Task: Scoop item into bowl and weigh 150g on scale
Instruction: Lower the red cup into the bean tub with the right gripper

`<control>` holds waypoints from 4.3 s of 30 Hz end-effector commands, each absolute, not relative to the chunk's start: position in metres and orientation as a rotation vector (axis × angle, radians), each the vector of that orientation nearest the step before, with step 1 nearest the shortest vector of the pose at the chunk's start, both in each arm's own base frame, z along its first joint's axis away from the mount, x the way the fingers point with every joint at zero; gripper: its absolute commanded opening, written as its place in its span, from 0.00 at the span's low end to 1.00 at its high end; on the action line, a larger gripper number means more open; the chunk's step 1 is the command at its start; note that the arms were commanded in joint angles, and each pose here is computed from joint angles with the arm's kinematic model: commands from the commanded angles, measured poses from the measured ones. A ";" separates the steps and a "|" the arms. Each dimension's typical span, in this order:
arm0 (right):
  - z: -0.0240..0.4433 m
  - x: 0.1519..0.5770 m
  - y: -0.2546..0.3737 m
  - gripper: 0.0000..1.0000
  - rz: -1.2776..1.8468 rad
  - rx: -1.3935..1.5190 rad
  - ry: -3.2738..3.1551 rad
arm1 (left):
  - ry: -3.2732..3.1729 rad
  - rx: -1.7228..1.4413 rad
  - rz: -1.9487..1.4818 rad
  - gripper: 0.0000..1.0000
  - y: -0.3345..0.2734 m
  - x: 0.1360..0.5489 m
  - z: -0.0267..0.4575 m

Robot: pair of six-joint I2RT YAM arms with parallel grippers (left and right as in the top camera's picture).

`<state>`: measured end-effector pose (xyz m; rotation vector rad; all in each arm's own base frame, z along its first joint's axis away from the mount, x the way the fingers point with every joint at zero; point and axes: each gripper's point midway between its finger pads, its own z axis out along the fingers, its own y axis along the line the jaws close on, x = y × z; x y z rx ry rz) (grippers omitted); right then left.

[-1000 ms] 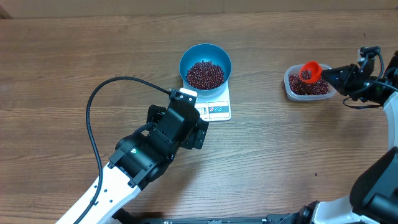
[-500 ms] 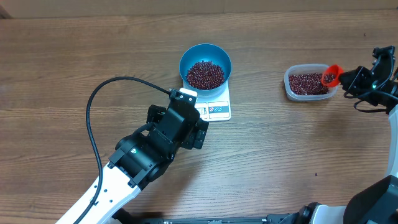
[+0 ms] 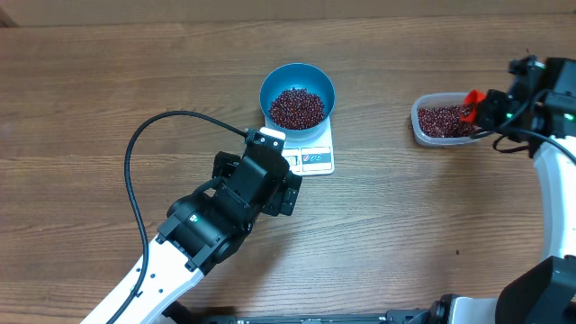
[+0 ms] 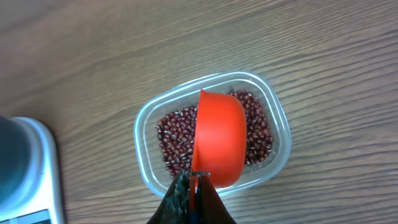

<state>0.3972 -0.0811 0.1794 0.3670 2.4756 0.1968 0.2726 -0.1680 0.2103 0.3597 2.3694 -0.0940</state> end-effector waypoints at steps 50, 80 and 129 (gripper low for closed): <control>0.204 0.398 -0.050 0.04 -0.633 0.114 2.414 | 2.374 0.359 -0.077 0.99 -0.165 0.274 0.208; 0.208 0.413 -0.030 0.04 -0.433 0.272 2.341 | 2.374 0.359 -0.077 0.99 -0.165 0.274 0.208; 0.185 0.404 -0.011 0.04 0.297 1.469 2.034 | 2.374 0.359 -0.077 0.99 -0.165 0.274 0.208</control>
